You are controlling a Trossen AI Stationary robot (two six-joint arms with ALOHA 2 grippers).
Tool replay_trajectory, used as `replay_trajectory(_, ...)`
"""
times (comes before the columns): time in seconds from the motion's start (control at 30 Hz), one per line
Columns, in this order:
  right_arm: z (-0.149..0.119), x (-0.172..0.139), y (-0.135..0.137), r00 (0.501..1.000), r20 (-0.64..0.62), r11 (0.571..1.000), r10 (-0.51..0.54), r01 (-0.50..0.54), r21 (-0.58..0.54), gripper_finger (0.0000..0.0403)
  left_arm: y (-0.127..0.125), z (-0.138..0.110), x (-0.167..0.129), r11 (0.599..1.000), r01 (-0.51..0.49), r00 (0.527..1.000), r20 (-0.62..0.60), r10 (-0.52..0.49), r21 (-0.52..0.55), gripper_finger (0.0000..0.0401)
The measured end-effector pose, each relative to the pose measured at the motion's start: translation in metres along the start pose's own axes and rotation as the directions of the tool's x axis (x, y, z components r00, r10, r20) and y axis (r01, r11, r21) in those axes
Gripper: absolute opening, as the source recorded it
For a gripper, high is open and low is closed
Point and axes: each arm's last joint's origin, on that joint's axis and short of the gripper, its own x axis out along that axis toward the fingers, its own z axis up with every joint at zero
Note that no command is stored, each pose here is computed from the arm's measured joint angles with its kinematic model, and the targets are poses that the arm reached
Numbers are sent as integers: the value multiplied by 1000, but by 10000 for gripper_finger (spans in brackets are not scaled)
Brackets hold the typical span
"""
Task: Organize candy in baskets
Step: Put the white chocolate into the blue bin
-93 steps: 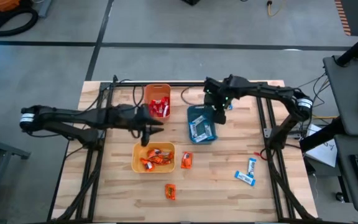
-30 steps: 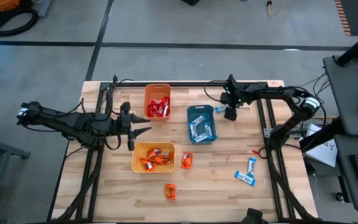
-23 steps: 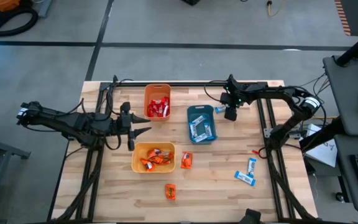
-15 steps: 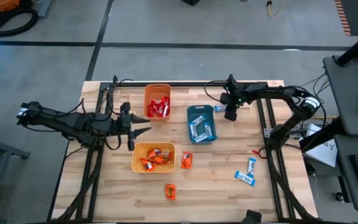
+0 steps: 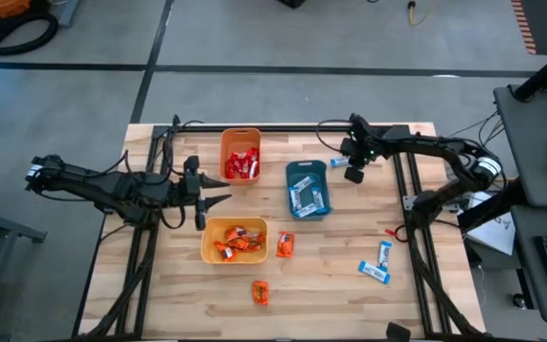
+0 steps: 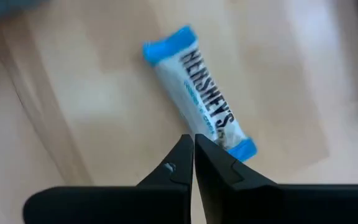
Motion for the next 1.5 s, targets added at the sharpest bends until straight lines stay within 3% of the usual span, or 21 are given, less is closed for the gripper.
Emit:
replay_trajectory(0.37,4,-39,0,985,156,980,-76,45,192,8,0,0,0,1000,-15,1000,1,15,0,113)
replay_trajectory(0.5,8,-32,-2,981,175,916,-88,11,402,8,0,0,0,1000,-16,1000,0,16,0,113)
replay_trajectory(0.63,9,-17,-5,987,130,860,-90,11,510,8,0,0,0,1000,-16,1000,-1,16,1,113)
replay_trajectory(0.9,2,11,-11,997,13,803,-79,56,593,9,0,-2,0,1000,-15,1000,-21,15,-8,113)
replay_trajectory(1.5,-17,24,-4,989,31,765,-147,94,637,9,0,-2,0,1000,-15,1000,-23,15,-14,113)
